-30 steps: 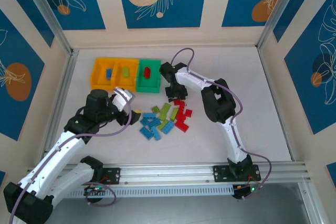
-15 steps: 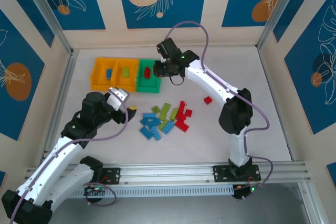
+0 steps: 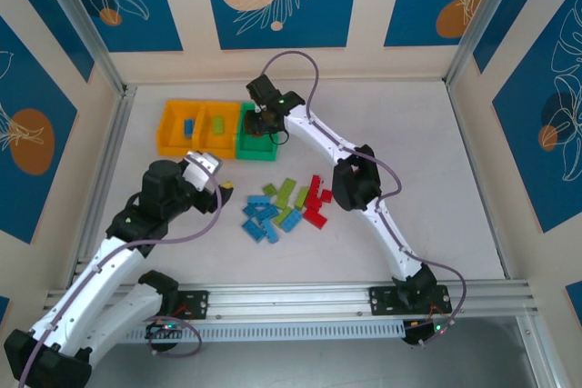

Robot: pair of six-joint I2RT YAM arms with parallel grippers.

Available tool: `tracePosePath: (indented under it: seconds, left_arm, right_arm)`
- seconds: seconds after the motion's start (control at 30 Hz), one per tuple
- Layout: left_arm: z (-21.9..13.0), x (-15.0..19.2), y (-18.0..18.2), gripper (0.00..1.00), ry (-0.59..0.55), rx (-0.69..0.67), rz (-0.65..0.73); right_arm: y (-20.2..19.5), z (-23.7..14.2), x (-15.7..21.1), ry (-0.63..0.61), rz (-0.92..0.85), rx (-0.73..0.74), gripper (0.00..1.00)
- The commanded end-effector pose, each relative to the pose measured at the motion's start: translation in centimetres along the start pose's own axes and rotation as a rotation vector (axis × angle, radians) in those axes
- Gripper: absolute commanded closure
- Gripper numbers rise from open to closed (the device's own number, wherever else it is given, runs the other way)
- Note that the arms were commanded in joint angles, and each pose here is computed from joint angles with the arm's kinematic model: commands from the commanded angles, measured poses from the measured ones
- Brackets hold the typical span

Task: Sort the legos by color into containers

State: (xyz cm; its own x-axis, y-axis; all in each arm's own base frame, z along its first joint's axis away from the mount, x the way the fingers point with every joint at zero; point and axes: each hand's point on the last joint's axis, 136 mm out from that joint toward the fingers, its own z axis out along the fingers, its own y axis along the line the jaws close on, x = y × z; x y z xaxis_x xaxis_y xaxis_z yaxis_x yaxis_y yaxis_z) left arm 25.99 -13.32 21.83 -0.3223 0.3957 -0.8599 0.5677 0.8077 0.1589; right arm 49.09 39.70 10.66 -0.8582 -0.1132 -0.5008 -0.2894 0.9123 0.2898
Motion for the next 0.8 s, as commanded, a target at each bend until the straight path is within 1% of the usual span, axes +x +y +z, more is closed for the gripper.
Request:
tracePosePath:
  seconds: [0.0, 0.1, 0.2, 0.33, 0.4, 0.47, 0.57, 0.67, 0.7, 0.77]
  left_arm:
    - [0.2, -0.1, 0.6, 0.19, -0.001, -0.020, -0.031]
    - [0.6, 0.0, 0.4, 0.19, 0.016, -0.005, -0.077]
    - [1.4, 0.0, -0.3, 0.21, 0.059, 0.048, -0.178]
    - [3.3, 0.6, -1.3, 0.22, 0.228, 0.113, -0.390]
    - [4.3, 1.0, -1.7, 0.22, 0.303, 0.128, -0.470]
    - [5.4, 1.4, -2.4, 0.22, 0.362, 0.148, -0.516]
    - [7.4, 2.0, -3.5, 0.22, 0.433, 0.190, -0.533]
    - [9.2, 2.9, -4.6, 0.21, 0.518, 0.226, -0.557]
    - [9.8, 3.4, -5.0, 0.20, 0.554, 0.230, -0.567]
    - [10.9, 4.2, -5.6, 0.14, 0.607, 0.206, -0.571]
  right_arm:
    - [2.8, -5.8, -3.4, -0.085, -0.025, -0.111, 0.54]
    - [3.2, -8.7, -3.9, -0.092, -0.024, -0.137, 0.52]
    - [3.0, -12.4, -4.1, -0.091, -0.013, -0.157, 0.52]
    - [2.0, -18.4, -2.8, -0.079, -0.024, -0.143, 0.52]
    - [1.2, -21.0, -1.5, -0.075, -0.036, -0.122, 0.51]
    - [0.3, -23.7, 0.1, -0.084, -0.042, -0.104, 0.51]
    - [-1.4, -27.0, 3.4, -0.088, -0.039, -0.093, 0.48]
    - [-3.0, -29.3, 6.4, -0.093, -0.011, -0.086, 0.43]
    - [-3.6, -29.9, 7.5, -0.090, 0.005, -0.080, 0.41]
    - [-4.8, -30.7, 9.1, -0.086, 0.037, -0.064, 0.38]
